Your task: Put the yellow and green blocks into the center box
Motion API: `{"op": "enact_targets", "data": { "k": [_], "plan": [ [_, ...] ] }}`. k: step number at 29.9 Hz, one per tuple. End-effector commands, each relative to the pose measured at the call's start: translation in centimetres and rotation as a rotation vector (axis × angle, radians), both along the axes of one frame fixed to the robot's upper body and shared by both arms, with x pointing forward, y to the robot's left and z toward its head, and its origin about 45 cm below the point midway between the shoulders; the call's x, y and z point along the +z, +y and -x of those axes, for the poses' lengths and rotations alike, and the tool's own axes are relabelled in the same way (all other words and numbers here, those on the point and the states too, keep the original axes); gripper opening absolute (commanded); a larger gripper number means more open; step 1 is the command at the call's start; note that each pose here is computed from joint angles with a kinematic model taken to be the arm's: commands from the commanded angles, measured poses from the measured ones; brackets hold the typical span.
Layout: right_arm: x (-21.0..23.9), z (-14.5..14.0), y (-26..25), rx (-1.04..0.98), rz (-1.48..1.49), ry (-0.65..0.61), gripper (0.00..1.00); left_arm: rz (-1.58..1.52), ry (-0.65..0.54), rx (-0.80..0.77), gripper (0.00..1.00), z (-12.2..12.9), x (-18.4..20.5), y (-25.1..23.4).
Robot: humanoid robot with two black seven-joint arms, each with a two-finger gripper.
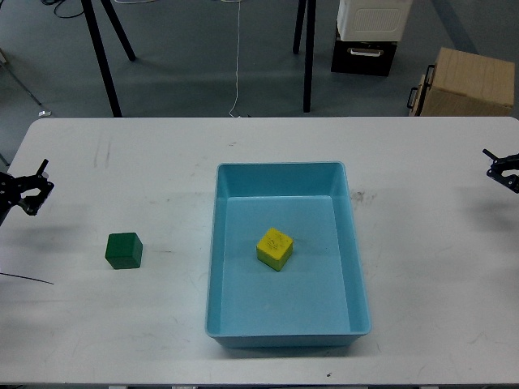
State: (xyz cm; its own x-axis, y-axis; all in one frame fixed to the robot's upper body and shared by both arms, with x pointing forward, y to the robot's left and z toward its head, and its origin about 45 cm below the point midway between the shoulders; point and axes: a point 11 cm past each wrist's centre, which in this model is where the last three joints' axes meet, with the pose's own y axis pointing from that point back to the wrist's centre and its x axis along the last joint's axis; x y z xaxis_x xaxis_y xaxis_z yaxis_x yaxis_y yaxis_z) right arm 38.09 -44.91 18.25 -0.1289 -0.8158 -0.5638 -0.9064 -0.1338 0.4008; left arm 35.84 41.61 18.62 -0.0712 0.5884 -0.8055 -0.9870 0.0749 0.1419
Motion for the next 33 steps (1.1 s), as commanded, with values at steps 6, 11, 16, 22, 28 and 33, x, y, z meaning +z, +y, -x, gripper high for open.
{"op": "enact_targets", "data": {
  "k": [6, 11, 16, 22, 28, 33],
  "plan": [
    [3.2, -1.3, -0.5, -0.111, -0.253, -0.147, 1.00, -0.003, -0.003, -0.001, 1.00, -0.1, 0.1, 0.0],
    [3.5, -2.5, 1.0, -0.241, -0.576, -0.197, 1.00, -0.004, -0.002, 0.001, 1.00, 0.0, 0.1, 0.1],
    [2.0, -2.4, 2.0, -0.322, -0.752, -0.203, 1.00, -0.006, -0.001, 0.002, 1.00, 0.0, 0.1, 0.2],
    [0.1, -2.2, 4.2, -0.354, -0.875, -0.209, 1.00, -0.002, 0.010, 0.025, 1.00, 0.2, -0.4, 0.9],
    [-0.5, -1.7, 4.3, -0.354, -0.875, -0.197, 1.00, -0.029, -0.069, 0.176, 1.00, 0.5, 0.4, 3.4],
    [-0.9, -1.3, 4.1, -0.359, -0.866, -0.187, 1.00, -0.096, -0.078, 0.248, 1.00, 1.5, 0.9, 6.4]
  ]
}}
